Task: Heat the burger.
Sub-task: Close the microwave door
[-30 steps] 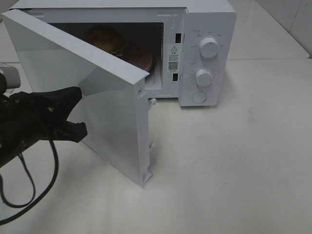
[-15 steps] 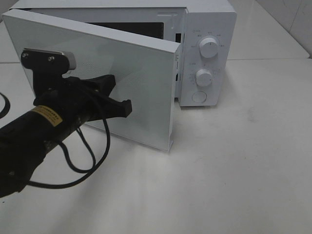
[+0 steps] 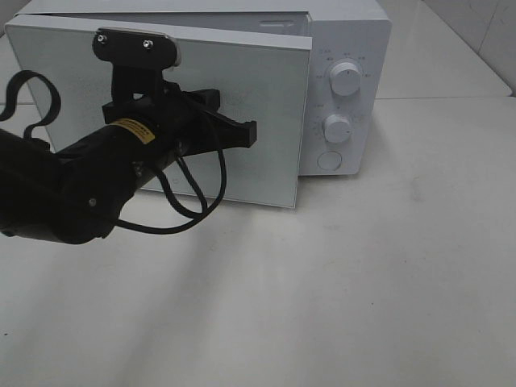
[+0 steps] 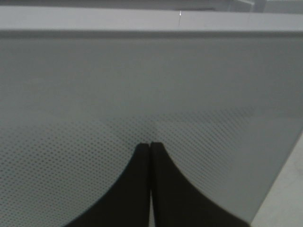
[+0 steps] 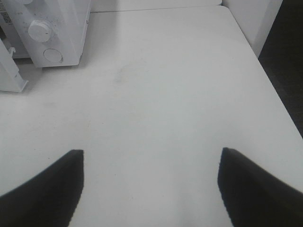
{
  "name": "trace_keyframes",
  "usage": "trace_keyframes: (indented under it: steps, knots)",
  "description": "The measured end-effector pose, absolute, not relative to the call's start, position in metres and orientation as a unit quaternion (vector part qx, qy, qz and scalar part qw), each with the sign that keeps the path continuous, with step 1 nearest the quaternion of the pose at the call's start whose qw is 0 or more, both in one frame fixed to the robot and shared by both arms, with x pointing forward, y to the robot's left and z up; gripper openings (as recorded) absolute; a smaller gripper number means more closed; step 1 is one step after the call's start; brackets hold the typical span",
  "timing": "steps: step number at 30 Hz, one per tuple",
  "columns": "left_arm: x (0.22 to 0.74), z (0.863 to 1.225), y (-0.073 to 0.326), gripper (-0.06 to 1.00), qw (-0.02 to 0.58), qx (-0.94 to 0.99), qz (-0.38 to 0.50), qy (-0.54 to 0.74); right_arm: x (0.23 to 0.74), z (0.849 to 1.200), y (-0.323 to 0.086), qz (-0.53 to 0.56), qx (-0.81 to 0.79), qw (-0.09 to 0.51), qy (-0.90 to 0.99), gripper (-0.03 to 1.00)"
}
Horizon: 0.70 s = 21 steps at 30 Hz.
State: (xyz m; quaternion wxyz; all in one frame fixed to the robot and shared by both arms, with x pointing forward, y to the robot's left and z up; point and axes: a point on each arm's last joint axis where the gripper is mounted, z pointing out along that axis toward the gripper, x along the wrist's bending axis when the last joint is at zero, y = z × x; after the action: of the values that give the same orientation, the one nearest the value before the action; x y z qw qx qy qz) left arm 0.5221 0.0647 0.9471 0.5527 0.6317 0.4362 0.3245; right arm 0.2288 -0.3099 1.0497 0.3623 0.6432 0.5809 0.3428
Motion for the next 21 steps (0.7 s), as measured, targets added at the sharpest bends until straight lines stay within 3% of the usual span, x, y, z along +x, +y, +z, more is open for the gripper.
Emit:
trace_keyframes:
  steps: [21]
  knots:
    - [0.558,0.944,0.039,0.00,0.539,0.639,0.303,0.459,0.229,1.050,-0.310,0.343,0.643,0.362,0.581,0.75]
